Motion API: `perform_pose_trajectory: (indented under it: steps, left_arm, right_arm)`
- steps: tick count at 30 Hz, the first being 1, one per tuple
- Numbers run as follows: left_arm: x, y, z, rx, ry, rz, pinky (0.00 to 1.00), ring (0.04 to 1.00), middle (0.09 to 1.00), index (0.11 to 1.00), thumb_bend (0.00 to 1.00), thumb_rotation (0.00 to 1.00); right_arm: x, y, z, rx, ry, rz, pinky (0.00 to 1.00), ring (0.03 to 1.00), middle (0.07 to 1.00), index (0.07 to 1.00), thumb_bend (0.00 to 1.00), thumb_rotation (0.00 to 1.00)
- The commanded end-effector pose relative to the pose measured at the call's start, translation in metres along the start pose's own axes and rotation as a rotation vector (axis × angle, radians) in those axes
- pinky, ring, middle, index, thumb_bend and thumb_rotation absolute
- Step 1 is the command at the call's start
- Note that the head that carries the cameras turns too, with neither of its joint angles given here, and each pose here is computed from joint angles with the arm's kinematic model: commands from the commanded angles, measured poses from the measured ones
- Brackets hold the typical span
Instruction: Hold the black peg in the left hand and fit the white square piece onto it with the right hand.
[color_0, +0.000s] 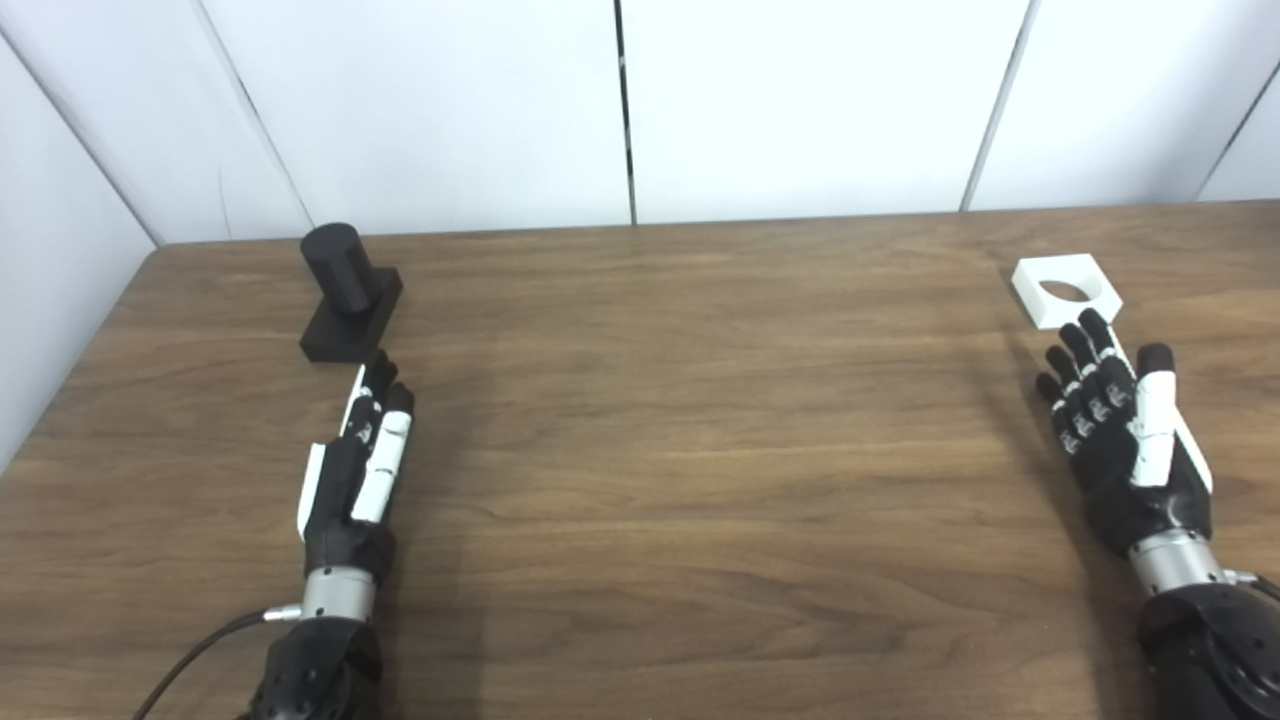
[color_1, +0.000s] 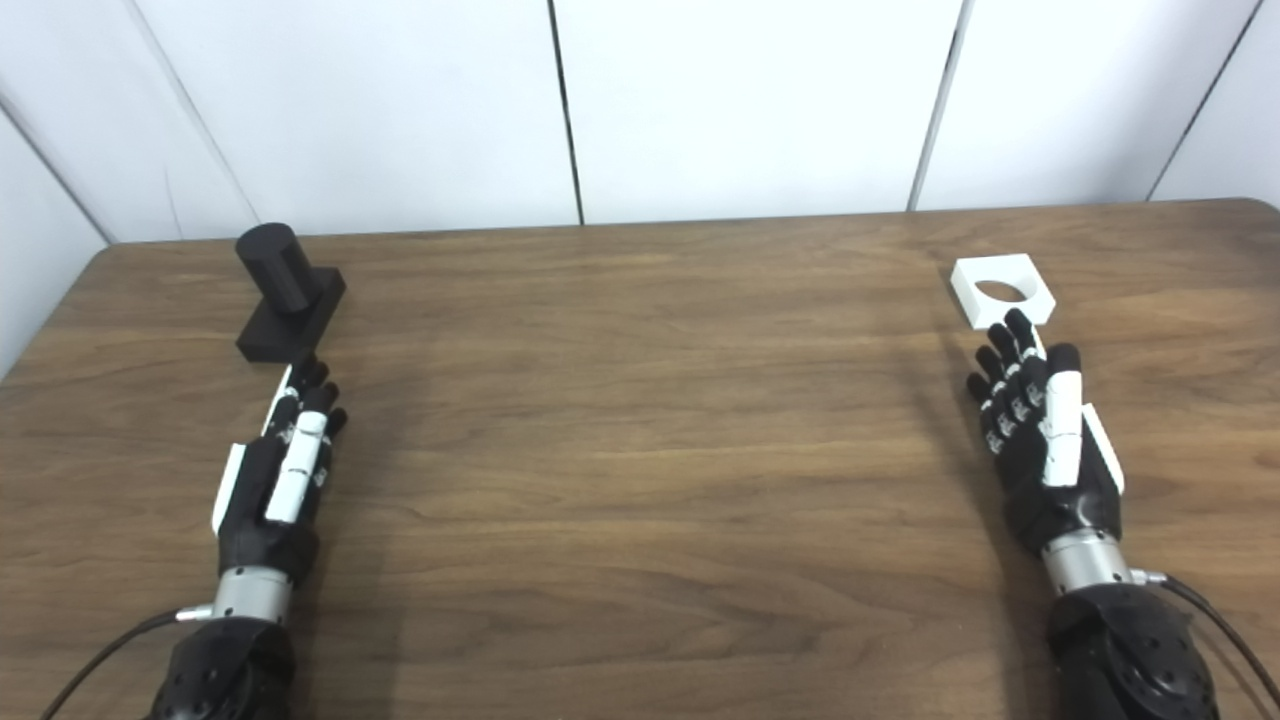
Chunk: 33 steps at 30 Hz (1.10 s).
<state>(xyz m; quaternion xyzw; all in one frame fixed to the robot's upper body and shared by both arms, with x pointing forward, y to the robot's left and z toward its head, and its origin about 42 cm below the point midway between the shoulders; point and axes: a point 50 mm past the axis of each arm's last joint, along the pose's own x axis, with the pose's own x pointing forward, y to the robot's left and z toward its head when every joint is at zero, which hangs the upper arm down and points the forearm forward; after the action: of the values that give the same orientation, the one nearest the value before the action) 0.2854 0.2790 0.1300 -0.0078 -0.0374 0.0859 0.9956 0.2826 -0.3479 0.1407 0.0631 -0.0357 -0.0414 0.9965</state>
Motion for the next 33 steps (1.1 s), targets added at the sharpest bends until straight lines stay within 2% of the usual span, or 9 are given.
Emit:
perform_pose_trajectory:
  steps: [1, 5, 8, 13, 15, 21, 26, 30, 33]
  left_arm:
    - [0.017, -0.001, 0.036, 0.021, -0.127, 0.014, 0.99, 0.999, 0.986, 1.000, 0.62, 0.46]
    - [0.023, 0.002, 0.052, 0.108, -0.149, 0.058, 1.00, 1.000, 0.980, 1.000, 0.64, 0.44]
    - [0.029, 0.006, 0.061, 0.203, -0.166, 0.102, 1.00, 1.000, 0.977, 1.000, 0.69, 0.49]
    - [0.038, 0.010, 0.073, 0.286, -0.185, 0.153, 1.00, 0.984, 0.974, 0.998, 0.79, 0.54]
    - [0.041, 0.010, 0.076, 0.305, -0.187, 0.169, 0.99, 0.979, 0.971, 0.994, 0.79, 0.54]
    - [0.059, 0.009, 0.078, 0.386, -0.124, 0.201, 1.00, 0.994, 0.989, 0.999, 0.78, 0.55]
    - [0.083, 0.013, 0.079, 0.525, -0.062, 0.277, 0.93, 0.976, 1.000, 0.995, 0.80, 0.53]
    - [0.096, 0.017, 0.082, 0.583, -0.039, 0.333, 0.87, 0.965, 1.000, 0.982, 0.79, 0.50]
    - [0.106, 0.022, 0.083, 0.636, -0.025, 0.392, 0.87, 0.952, 0.984, 0.963, 0.81, 0.47]
  right_arm:
    - [0.006, 0.002, 0.009, -0.014, -0.048, 0.028, 1.00, 1.000, 1.000, 1.000, 0.56, 1.00]
    - [0.006, 0.001, 0.007, -0.016, -0.043, 0.023, 1.00, 1.000, 1.000, 1.000, 0.55, 1.00]
    - [0.006, 0.001, 0.004, -0.019, -0.041, 0.023, 1.00, 1.000, 1.000, 1.000, 0.56, 1.00]
    - [0.007, 0.000, 0.002, -0.027, -0.037, 0.030, 1.00, 1.000, 1.000, 1.000, 0.59, 1.00]
    - [0.008, -0.001, 0.002, -0.029, -0.037, 0.029, 1.00, 1.000, 1.000, 1.000, 0.60, 1.00]
    - [0.009, -0.003, 0.004, -0.037, -0.033, 0.013, 1.00, 1.000, 1.000, 1.000, 0.61, 1.00]
    - [0.009, -0.008, 0.004, -0.048, -0.037, 0.012, 1.00, 1.000, 1.000, 1.000, 0.62, 1.00]
    - [0.008, -0.008, 0.004, -0.050, -0.037, 0.015, 1.00, 1.000, 1.000, 1.000, 0.63, 1.00]
    - [0.007, -0.009, 0.003, -0.055, -0.035, 0.008, 1.00, 1.000, 1.000, 1.000, 0.64, 1.00]
